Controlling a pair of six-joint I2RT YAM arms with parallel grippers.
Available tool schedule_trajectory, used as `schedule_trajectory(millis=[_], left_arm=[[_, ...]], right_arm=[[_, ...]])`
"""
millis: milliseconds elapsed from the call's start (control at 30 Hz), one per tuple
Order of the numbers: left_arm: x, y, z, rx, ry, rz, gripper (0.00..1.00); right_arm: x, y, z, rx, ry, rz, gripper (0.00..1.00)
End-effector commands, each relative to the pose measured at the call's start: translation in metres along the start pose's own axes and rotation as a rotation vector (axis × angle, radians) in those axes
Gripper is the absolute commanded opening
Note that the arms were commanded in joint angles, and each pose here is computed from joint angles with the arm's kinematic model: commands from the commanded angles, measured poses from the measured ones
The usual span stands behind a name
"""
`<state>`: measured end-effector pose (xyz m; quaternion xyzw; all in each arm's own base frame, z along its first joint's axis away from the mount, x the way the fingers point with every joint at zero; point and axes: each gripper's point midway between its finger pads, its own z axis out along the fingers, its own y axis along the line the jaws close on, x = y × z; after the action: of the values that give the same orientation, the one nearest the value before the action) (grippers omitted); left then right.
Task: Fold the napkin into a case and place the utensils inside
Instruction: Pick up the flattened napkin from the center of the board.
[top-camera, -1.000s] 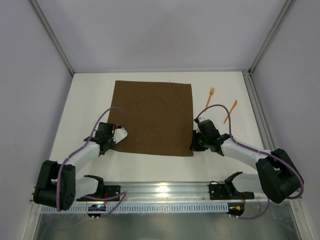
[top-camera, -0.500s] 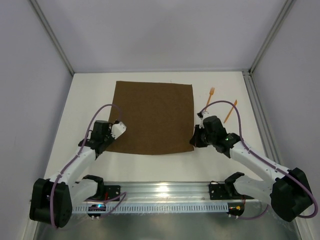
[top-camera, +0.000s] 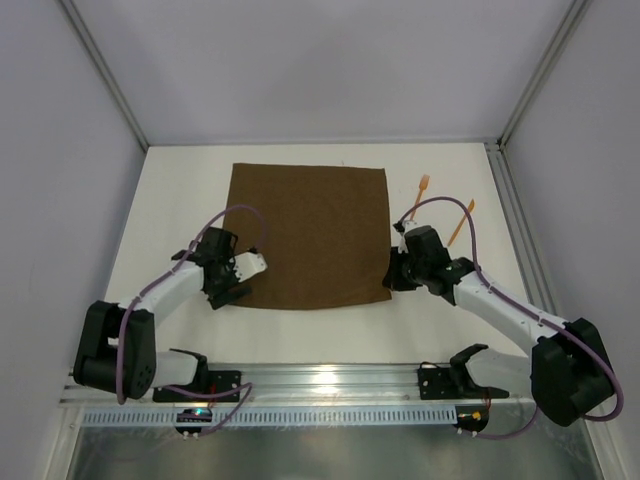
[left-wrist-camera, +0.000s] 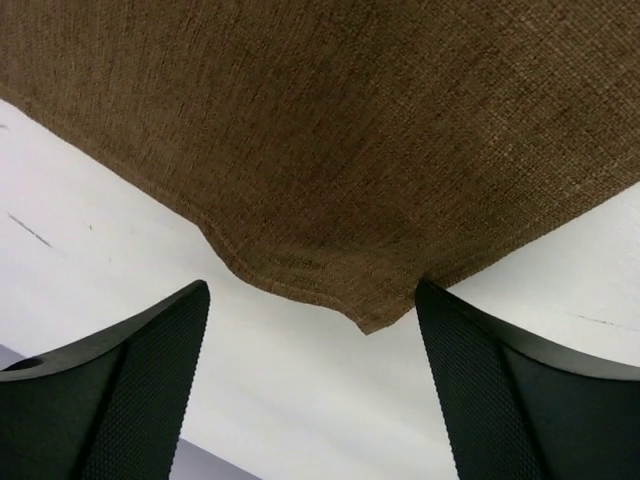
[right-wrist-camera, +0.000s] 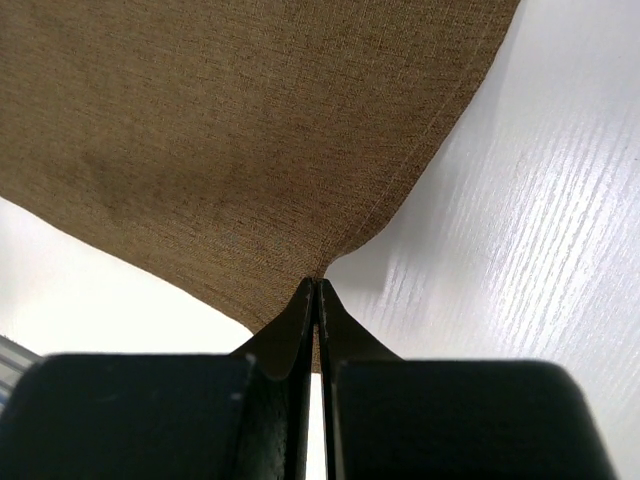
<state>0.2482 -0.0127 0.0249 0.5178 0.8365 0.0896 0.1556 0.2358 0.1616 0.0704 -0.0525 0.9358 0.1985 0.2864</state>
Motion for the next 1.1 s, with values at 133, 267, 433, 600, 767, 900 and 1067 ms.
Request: schedule_trajectory(millis=[133, 267, 433, 600, 767, 900, 1067], left_arm=[[0.002, -0.026, 0.004, 0.173, 0.004, 0.085, 0.62], [0.008, -0.044, -0.011, 0.27, 0.008, 0.089, 0.49], [0.0, -0.042, -0.031, 0.234, -0.065, 0.09, 0.53], [0.01, -0.04, -0.028, 0.186, -0.044, 0.114, 0.56], [0.011, -0.037, -0.009, 0.197, -0.01, 0.086, 0.55], [0.013, -0.024, 0.006, 0.167, 0.003, 0.058, 0.54], [0.013, -0.027, 0.021, 0.187, 0.015, 0.032, 0.49]], right_arm=[[-0.026, 0.009, -0.002, -0.02, -0.06, -0.034, 0.03], [-0.03, 0.009, -0.002, -0.018, -0.066, -0.037, 0.03], [-0.028, 0.01, -0.001, -0.024, -0.057, -0.039, 0.03], [-0.028, 0.01, -0.002, -0.024, -0.058, -0.04, 0.03], [-0.028, 0.01, -0.002, -0.023, -0.059, -0.044, 0.03], [-0.027, 0.01, -0.001, -0.023, -0.055, -0.043, 0.03], [-0.025, 0.009, 0.0, -0.022, -0.052, -0.043, 0.03]])
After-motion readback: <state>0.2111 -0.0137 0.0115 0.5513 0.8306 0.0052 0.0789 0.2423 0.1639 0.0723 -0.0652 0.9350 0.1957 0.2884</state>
